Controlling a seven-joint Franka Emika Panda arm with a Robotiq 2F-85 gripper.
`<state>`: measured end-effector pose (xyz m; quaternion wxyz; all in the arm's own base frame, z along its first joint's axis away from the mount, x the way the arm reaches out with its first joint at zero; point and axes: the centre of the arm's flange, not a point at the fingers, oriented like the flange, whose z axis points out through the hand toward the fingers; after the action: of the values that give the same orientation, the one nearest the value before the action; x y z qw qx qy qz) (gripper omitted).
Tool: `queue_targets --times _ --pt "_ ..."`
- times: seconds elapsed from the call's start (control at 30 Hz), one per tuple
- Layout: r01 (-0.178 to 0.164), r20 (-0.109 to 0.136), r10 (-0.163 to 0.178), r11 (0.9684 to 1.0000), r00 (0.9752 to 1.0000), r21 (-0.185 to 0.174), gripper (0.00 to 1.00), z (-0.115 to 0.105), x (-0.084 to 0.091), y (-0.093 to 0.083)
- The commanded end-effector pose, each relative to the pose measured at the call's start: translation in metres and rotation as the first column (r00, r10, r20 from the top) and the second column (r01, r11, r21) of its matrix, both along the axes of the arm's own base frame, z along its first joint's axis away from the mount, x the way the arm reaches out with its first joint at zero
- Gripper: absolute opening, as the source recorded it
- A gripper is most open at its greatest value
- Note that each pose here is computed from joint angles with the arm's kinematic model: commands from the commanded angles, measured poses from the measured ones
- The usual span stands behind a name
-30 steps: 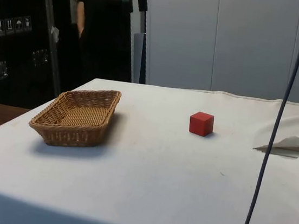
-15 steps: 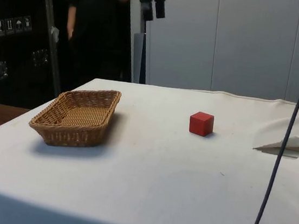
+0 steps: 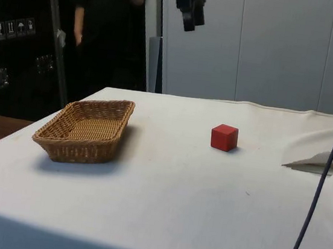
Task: Pick up the cube and place it into the basket.
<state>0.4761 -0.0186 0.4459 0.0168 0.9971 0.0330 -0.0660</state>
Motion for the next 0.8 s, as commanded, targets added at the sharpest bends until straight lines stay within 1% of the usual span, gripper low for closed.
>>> queue_targets --times 0.0,0.07,0.1,0.13,0.17,0.3,0.33,0.37,0.4,0.43,0.53,0.57,0.6,0.63,0.67,0.77 --pt "-0.001 0.015 0.001 0.9999 0.9999 -0.010 1.00 -0.001 -0.005 -0.002" --pt "-0.003 0.014 0.003 0.9999 0.9999 -0.013 1.00 -0.005 -0.010 -0.002" --pt "-0.004 -0.001 0.004 1.0000 1.0000 -0.005 1.00 -0.005 -0.008 -0.002" --pt "-0.003 0.013 0.003 0.9999 0.9999 -0.014 1.00 -0.006 -0.013 -0.003" --pt "-0.004 0.012 0.004 0.9999 0.9999 -0.015 1.00 -0.010 -0.019 -0.003" --pt "-0.005 0.011 0.005 0.9999 0.9999 -0.014 1.00 -0.018 -0.031 -0.004" --pt "-0.009 -0.004 0.009 0.9999 1.0000 -0.007 1.00 -0.018 -0.029 -0.003" --pt "-0.006 0.010 0.006 0.9999 0.9999 -0.014 1.00 -0.020 -0.034 -0.004" --pt "-0.007 0.010 0.007 0.9999 0.9999 -0.014 1.00 -0.022 -0.036 -0.004" --pt "-0.008 0.009 0.008 0.9999 0.9999 -0.012 1.00 -0.028 -0.042 -0.004" --pt "-0.008 0.013 0.008 0.9999 0.9999 -0.008 1.00 -0.035 -0.050 -0.004" --pt "-0.007 0.014 0.008 1.0000 0.9999 -0.006 1.00 -0.041 -0.055 -0.004" --pt "-0.011 -0.001 0.011 0.9999 0.9999 -0.001 1.00 -0.036 -0.049 -0.003" --pt "-0.010 0.001 0.010 0.9999 0.9999 0.002 1.00 -0.042 -0.055 -0.003" --pt "-0.006 0.017 0.006 1.0000 0.9998 -0.004 1.00 -0.046 -0.060 -0.004" --pt "0.000 0.019 0.000 1.0000 0.9998 -0.001 1.00 -0.054 -0.066 -0.004"
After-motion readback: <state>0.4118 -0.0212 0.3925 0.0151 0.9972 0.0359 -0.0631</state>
